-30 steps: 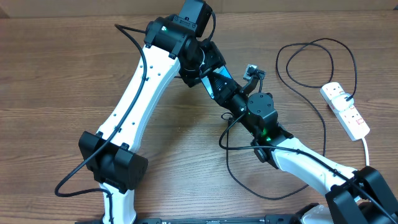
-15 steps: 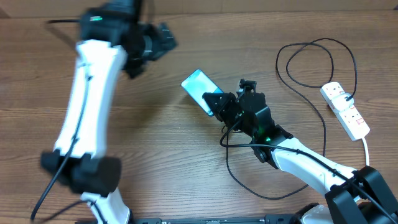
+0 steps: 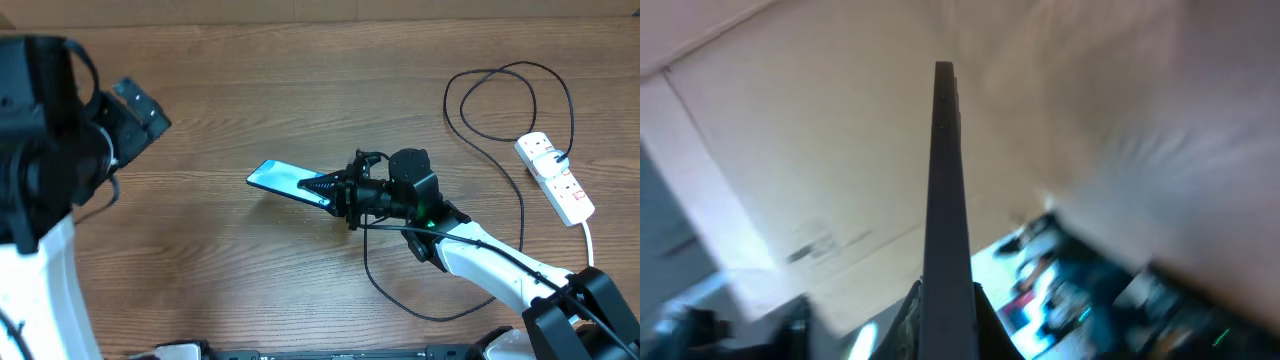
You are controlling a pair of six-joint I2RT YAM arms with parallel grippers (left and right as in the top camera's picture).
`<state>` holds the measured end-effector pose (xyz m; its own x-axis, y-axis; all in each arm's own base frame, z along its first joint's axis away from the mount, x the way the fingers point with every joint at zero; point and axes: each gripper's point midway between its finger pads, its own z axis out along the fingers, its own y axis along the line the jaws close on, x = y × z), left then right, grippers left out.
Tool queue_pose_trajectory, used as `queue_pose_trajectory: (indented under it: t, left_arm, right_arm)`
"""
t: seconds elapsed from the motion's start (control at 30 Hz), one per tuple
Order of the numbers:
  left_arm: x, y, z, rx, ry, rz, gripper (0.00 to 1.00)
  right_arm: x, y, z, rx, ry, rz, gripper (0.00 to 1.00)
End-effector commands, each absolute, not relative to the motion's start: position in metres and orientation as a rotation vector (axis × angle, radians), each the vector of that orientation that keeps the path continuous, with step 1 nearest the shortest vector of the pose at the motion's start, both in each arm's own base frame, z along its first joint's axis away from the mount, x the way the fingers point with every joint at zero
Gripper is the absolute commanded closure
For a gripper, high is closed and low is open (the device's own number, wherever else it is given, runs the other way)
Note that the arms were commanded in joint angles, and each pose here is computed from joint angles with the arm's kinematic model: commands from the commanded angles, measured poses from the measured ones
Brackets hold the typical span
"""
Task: Plug charger to phone and switch on socket
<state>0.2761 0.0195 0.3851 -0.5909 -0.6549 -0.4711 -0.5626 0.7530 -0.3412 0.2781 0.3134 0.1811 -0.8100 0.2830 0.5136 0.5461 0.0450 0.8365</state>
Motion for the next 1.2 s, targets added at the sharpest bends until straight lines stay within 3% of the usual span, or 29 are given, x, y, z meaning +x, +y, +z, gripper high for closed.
queue_pose_trajectory:
  t: [0.0, 0.37, 0.77, 1.03, 1.17]
  left_arm:
    - [0.253, 0.024, 0.406, -0.856, 2.291, -0.190, 0.00]
    - [0.225, 0.002, 0.392, -0.822, 2.348, -0.326, 0.00]
    - [0.128, -0.015, 0.314, -1.108, 2.333, -0.476, 0.00]
    - [0.166, -0.077, 0.283, -0.973, 2.395, -0.994, 0.00]
    - [0.189, -0.091, 0.263, -1.104, 2.382, -1.164, 0.00]
  right_arm:
    - [0.262, 0.321, 0.205, -0.908, -1.845, -1.724, 0.96]
    - [0.266, 0.321, 0.213, -0.886, -1.845, -1.779, 0.96]
    - [0.264, 0.320, 0.201, -0.940, -1.846, -1.710, 0.96]
    - [0.263, 0.319, 0.192, -0.967, -1.861, -1.668, 0.96]
    - [0.267, 0.318, 0.191, -0.972, -1.888, -1.699, 0.96]
